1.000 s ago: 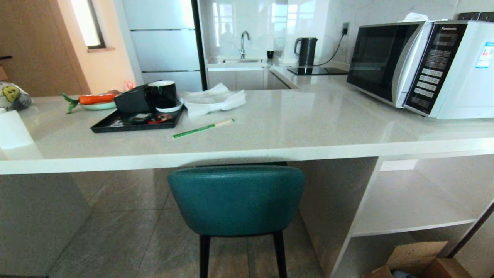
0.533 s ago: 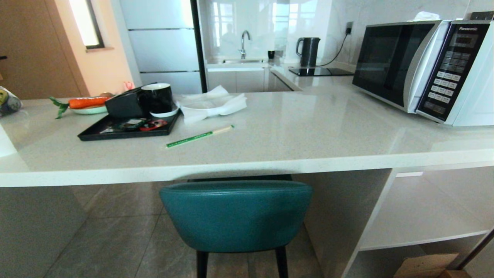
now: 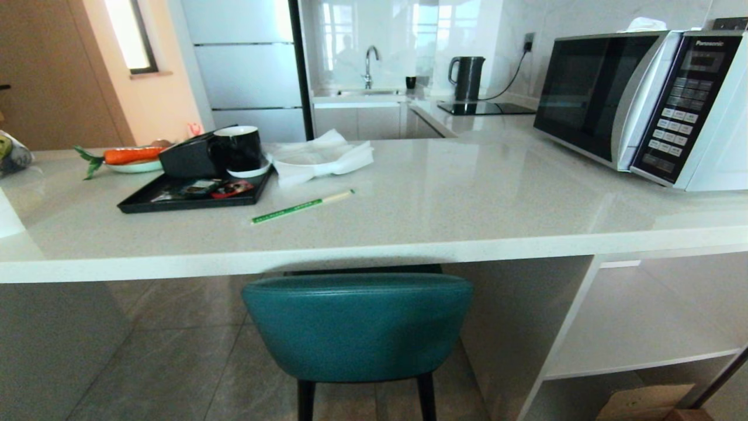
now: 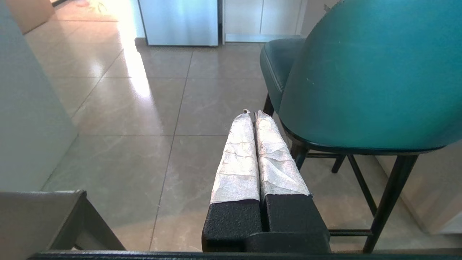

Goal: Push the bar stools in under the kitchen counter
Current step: Pull the blue chair out from under the dining table

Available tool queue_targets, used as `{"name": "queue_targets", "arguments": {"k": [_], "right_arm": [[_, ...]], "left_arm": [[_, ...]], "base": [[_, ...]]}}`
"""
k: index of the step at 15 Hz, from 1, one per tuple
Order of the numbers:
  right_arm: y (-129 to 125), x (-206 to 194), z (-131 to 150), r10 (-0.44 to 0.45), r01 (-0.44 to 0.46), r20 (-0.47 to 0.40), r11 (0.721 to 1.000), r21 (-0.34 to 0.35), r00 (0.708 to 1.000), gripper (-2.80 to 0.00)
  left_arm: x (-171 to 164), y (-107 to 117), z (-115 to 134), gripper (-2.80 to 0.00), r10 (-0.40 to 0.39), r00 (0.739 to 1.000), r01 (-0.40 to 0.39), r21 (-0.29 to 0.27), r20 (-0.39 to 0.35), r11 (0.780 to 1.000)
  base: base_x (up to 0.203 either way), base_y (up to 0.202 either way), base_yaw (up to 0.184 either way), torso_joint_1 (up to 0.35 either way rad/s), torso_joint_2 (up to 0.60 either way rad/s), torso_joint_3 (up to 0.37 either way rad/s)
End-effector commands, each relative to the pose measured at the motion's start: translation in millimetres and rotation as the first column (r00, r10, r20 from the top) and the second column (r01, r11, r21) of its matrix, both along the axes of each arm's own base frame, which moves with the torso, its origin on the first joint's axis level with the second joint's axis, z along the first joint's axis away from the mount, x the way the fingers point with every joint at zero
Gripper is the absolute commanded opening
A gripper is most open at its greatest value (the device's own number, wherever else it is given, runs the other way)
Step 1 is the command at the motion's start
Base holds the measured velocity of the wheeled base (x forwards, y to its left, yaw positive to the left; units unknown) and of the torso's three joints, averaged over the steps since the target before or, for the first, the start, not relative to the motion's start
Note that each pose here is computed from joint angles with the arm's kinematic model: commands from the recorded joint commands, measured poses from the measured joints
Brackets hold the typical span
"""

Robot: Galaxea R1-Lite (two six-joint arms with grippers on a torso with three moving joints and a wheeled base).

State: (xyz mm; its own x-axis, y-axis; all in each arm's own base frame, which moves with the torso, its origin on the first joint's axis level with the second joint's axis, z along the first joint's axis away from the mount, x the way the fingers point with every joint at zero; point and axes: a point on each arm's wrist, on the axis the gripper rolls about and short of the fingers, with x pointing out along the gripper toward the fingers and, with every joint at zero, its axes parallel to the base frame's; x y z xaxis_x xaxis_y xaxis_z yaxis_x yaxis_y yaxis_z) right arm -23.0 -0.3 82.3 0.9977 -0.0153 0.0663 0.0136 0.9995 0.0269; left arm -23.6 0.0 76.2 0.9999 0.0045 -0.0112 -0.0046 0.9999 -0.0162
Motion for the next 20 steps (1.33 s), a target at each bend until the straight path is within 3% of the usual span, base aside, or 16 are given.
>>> {"name": "queue_targets", "arguments": {"k": [1,9,11,13,15,17,18,20], "right_arm": [[0,2,-7,0.0,0.0,-0.023,1.0,0.0,1.0,-2.8],[0,2,-7,0.0,0.0,-0.023,1.0,0.002,1.0,-2.8],[1,2,-6,0.02,-0.023,-0.031,0.996,-0.09,0.999,-2.8],[1,1,13,0.051,-0.051,-0.008,0.995,-0.09,0.999,-2.8],[2,3,54,0.106,-0.106,0.008,0.993,-0.056,0.994,-2.8],[4,20,85,0.163,-0.165,-0.06,0.986,-0.021,0.985,-2.8],[4,35,92,0.187,-0.187,-0.126,0.982,0.014,0.974,-2.8],[6,63,96,0.255,-0.233,-0.254,0.966,0.115,0.933,-2.8]], "left_arm": [[0,0,0,-2.8,0.0,1.0,0.0,-0.001,0.002,1.0],[0,0,0,-2.8,0.005,1.0,-0.005,0.016,-0.003,1.0],[-1,0,1,-2.8,-0.007,1.0,0.008,0.073,-0.01,0.997],[-5,-2,24,-2.8,-0.085,0.994,0.083,0.048,0.061,0.995],[-12,-4,85,-2.8,-0.172,0.977,0.174,-0.006,0.124,0.985],[11,-5,131,-2.8,-0.226,0.974,0.228,-0.076,0.034,0.971],[29,-5,137,-2.8,-0.252,0.966,0.244,-0.121,-0.053,0.962],[55,-7,115,-2.8,-0.308,0.924,0.264,-0.206,-0.227,0.942]], "base": [[0.0,0.0,0.0,0.0,0.0,0.0],[0.0,0.0,0.0,0.0,0.0,0.0],[0.0,0.0,0.0,0.0,0.0,0.0],[0.0,0.0,0.0,0.0,0.0,0.0],[0.0,0.0,0.0,0.0,0.0,0.0],[0.0,0.0,0.0,0.0,0.0,0.0],[0.0,0.0,0.0,0.0,0.0,0.0],[0.0,0.0,0.0,0.0,0.0,0.0]]}}
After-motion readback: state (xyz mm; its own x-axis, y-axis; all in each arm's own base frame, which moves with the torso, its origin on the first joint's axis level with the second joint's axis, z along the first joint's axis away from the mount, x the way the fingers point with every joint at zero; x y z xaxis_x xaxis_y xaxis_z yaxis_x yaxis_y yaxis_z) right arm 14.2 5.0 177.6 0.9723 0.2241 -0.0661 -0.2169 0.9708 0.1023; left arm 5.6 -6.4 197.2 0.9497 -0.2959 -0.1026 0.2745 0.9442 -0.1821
